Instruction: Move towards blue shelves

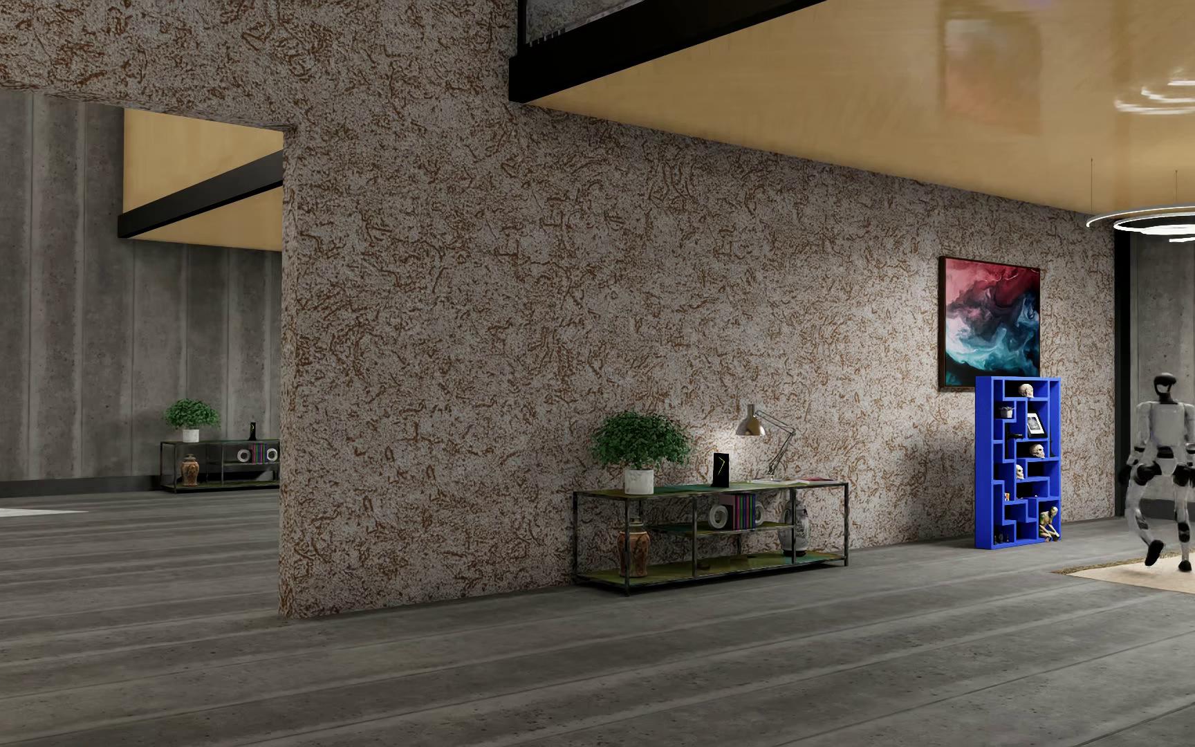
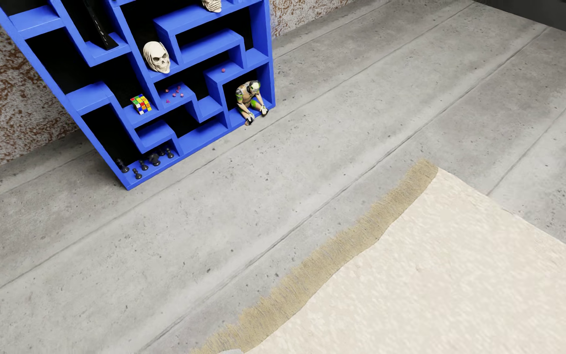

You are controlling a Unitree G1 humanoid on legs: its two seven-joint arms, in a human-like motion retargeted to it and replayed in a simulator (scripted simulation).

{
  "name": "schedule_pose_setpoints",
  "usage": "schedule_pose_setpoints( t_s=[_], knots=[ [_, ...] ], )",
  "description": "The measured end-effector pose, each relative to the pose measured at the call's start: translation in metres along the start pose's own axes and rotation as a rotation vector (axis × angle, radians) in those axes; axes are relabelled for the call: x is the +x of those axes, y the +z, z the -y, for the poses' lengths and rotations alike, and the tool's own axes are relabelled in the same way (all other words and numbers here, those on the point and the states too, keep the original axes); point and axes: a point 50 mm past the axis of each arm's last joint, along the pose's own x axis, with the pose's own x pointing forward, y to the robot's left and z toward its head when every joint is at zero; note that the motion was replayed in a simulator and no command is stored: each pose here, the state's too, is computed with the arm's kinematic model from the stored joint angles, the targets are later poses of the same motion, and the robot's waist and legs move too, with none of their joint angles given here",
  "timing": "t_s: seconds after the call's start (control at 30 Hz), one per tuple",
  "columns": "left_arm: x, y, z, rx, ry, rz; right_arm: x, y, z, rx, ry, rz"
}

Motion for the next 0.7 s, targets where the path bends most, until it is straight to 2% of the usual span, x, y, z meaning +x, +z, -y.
schedule_pose_setpoints(
  t_s=[0.03, 0.1, 0.13, 0.2, 0.3, 0.37, 0.47, 0.53, 0.63, 0.7],
  knots=[
    [-0.005, -0.009, 0.009, -0.072, -0.009, -0.008, 0.004, 0.011, 0.017, -0.099, -0.036, 0.032],
    [-0.011, -0.022, 0.022, -0.182, -0.037, -0.047, 0.006, 0.033, 0.053, -0.164, -0.158, 0.107],
    [-0.012, -0.026, 0.028, -0.209, -0.069, -0.068, 0.005, 0.04, 0.075, -0.136, -0.234, 0.143],
    [-0.013, -0.031, 0.04, -0.187, -0.148, -0.104, -0.001, 0.049, 0.108, 0.031, -0.365, 0.196],
    [-0.014, -0.032, 0.05, -0.027, -0.219, -0.086, -0.009, 0.059, 0.129, 0.178, -0.47, 0.25],
    [-0.014, -0.033, 0.048, 0.01, -0.213, -0.084, -0.009, 0.056, 0.121, 0.183, -0.466, 0.248],
    [-0.02, -0.031, 0.053, -0.173, -0.175, -0.128, -0.003, 0.048, 0.086, 0.037, -0.347, 0.203],
    [-0.017, -0.022, 0.05, -0.208, -0.146, -0.136, 0.0, 0.03, 0.054, 0.037, -0.219, 0.121],
    [-0.003, 0.019, 0.01, 0.017, 0.03, 0.03, -0.003, 0.009, 0.009, 0.11, -0.02, 0.049],
    [-0.002, 0.062, -0.032, 0.079, 0.169, 0.206, -0.009, -0.006, -0.013, 0.121, 0.042, 0.006]
  ],
)
